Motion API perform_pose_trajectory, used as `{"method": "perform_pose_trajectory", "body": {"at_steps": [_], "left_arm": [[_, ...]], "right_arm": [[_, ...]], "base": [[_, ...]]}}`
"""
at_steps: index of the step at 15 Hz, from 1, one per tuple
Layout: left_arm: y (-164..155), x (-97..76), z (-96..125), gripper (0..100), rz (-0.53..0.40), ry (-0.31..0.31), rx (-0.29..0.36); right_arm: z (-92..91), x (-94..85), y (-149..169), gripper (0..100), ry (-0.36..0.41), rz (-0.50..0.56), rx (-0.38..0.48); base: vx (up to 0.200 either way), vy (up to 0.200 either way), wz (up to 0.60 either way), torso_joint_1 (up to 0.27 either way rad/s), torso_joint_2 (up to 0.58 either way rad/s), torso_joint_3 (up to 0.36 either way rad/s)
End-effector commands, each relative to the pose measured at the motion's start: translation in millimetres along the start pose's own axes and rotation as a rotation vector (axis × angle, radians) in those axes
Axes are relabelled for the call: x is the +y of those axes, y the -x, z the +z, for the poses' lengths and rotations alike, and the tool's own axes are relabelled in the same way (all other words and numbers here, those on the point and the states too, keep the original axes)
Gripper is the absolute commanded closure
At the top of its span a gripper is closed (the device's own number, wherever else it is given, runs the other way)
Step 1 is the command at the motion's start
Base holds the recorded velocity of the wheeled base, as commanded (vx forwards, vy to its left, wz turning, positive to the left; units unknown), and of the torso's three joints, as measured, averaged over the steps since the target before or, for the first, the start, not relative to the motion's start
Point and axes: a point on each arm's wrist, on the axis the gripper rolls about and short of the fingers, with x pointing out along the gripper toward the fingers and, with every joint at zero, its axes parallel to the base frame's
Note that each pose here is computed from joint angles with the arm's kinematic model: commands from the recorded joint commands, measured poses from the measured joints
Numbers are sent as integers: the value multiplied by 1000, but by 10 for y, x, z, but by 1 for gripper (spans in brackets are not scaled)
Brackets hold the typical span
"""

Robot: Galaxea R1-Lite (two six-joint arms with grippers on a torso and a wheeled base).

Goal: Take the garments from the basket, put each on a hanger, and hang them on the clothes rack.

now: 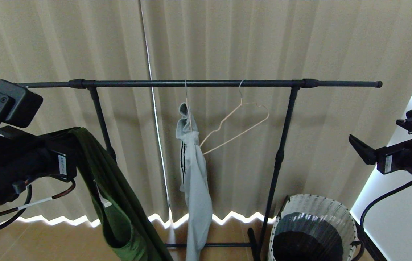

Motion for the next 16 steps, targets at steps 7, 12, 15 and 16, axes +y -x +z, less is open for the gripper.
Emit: {"method": "perform_pose_trajectory", "body": {"at_steps": [7,12,15,16], "left_arm": [[-9,-8,-18,100,-2,-4,7],[-9,-8,-18,100,-6,-1,5],[-7,-12,-31,100,-8,-3,10],[-7,-13,-31,100,-11,-3,9]], "right_arm": [[-8,8,14,0,1,4,2],[-11,12,15,0,2,6,3],[-11,12,15,0,2,6,3],[-11,12,15,0,2,6,3]], "base": [[143,0,0,0,0,-1],[0,0,0,0,0,0],[0,200,0,-4,-4,2],[0,200,0,2,12,7]]}}
